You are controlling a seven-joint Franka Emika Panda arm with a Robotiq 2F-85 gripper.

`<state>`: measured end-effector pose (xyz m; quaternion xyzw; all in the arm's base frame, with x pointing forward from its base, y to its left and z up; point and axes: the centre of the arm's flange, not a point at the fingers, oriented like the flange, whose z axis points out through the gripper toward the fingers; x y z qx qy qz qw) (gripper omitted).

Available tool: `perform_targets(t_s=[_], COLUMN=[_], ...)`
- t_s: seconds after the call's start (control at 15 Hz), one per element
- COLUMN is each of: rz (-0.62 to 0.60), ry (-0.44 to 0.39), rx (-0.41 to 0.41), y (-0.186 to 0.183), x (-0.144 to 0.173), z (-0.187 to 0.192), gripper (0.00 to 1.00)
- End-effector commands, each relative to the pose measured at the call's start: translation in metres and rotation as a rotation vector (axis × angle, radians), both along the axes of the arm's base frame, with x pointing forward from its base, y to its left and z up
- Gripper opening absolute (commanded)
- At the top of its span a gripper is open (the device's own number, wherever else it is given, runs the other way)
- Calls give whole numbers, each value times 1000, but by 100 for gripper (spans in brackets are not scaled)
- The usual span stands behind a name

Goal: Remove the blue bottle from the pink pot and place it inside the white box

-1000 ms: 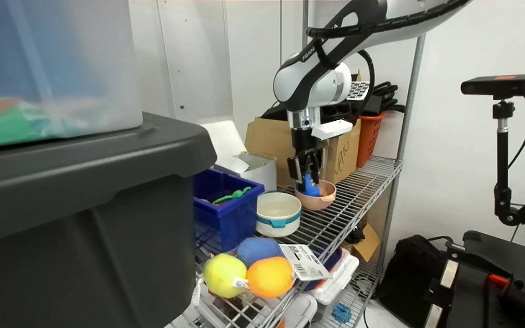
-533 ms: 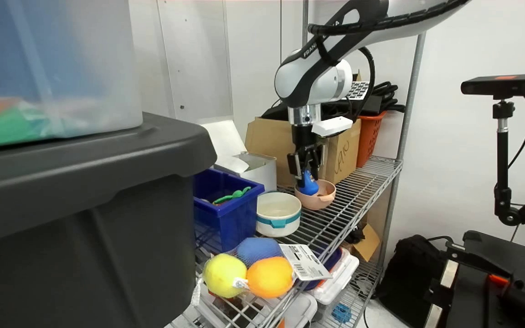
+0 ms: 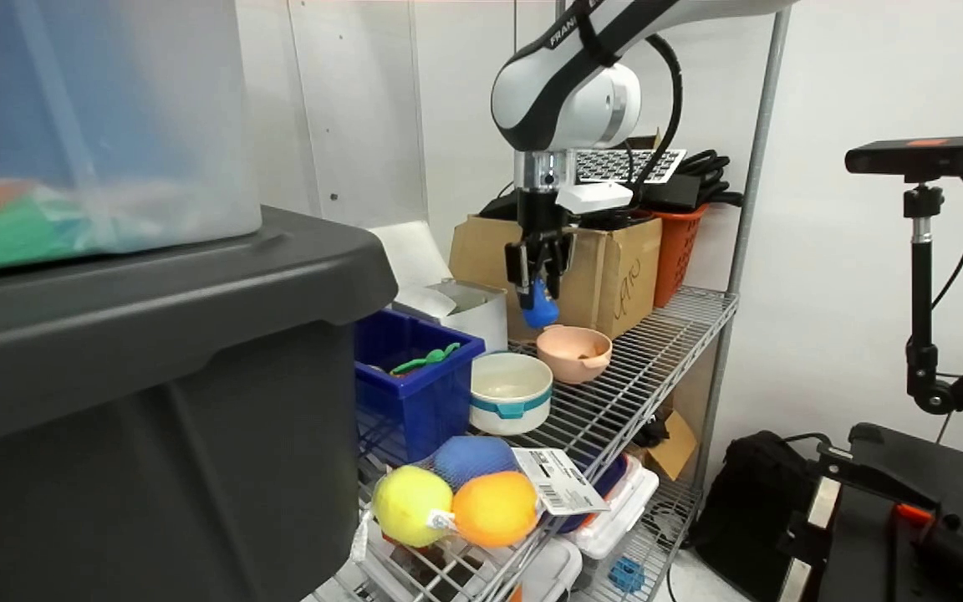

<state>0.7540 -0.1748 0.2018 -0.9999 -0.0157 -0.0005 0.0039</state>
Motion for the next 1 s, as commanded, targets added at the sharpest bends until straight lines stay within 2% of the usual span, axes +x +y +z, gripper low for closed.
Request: perform_targets(t_s=[0.0,0.33,0.93], rz=[27,44,97], ry=[-38,-63,-116], rx=[39,71,125], y=[5,19,75], x=[-14,-15,-7], z=[27,46,77], gripper=[42,42,42])
